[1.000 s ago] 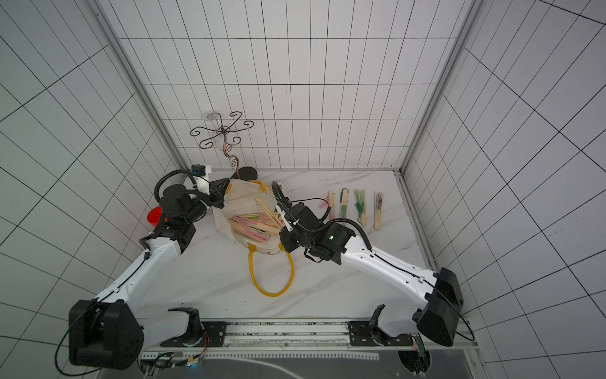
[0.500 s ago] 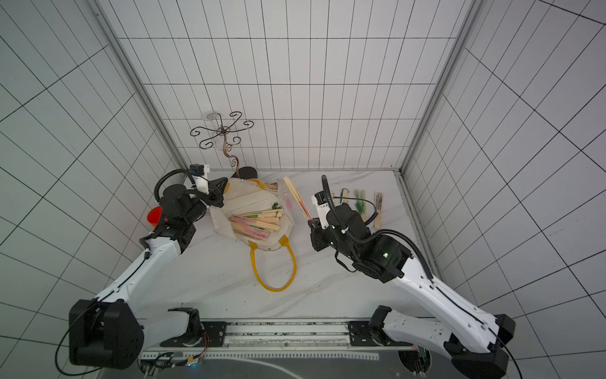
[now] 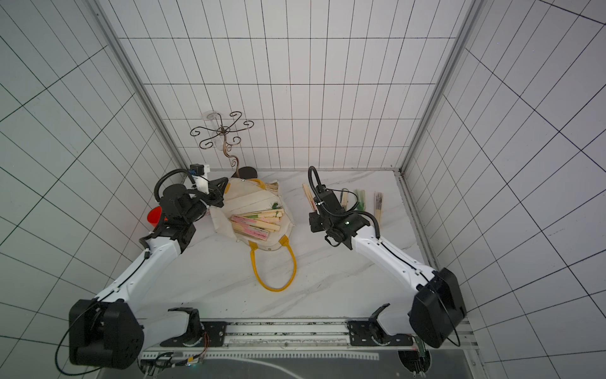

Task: Take out the folding fans from the tote bags
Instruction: Place the folding fan at the center of the board.

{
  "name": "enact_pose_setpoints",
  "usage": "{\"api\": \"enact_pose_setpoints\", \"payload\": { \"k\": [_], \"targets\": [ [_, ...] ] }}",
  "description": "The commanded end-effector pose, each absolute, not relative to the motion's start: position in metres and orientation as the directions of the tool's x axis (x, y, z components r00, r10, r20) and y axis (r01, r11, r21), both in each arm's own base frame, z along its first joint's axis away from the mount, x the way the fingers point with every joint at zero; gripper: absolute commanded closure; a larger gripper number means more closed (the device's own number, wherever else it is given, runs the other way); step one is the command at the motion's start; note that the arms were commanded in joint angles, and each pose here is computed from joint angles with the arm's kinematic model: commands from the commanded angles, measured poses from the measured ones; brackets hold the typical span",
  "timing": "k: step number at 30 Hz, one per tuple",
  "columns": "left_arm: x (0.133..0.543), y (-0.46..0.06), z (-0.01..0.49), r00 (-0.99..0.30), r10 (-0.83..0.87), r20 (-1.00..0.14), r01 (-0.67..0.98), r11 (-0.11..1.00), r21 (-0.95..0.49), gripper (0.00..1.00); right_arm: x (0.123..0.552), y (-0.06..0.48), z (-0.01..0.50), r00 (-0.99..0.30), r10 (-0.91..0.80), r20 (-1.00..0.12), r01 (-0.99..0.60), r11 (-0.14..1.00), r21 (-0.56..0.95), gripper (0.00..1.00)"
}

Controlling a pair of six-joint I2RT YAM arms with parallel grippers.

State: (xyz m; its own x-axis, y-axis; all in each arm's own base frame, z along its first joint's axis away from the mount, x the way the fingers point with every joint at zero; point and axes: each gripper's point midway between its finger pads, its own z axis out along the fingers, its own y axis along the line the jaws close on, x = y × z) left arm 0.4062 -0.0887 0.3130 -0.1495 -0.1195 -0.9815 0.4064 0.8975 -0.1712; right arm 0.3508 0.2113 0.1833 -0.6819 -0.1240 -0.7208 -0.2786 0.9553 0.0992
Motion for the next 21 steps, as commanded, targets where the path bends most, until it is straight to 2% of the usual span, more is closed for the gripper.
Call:
{"api": "enact_pose_setpoints", "payload": {
  "k": [1, 10, 21],
  "targets": [
    [0.404, -0.089, 0.351, -0.053, -0.141, -0.989, 0.431, 0.89, -0.15, 1.0, 0.382, 0.22, 0.164, -0.664, -0.104, -0.741, -0.279, 0.953, 0.116, 0.99],
    [0.402, -0.088, 0.352, -0.047, -0.14, -0.989, 0.429, 0.891, -0.147, 1.0, 0.417, 0.215, 0.092, -0.758, -0.054, -0.65, -0.185, 0.973, 0.134, 0.96],
    [0.402, -0.086, 0.353, -0.04, -0.138, -0.99, 0.425, 0.894, -0.142, 1.0, 0.417, 0.199, 0.048, -0.821, -0.025, -0.571, -0.142, 0.977, 0.161, 0.73]
  ]
}}
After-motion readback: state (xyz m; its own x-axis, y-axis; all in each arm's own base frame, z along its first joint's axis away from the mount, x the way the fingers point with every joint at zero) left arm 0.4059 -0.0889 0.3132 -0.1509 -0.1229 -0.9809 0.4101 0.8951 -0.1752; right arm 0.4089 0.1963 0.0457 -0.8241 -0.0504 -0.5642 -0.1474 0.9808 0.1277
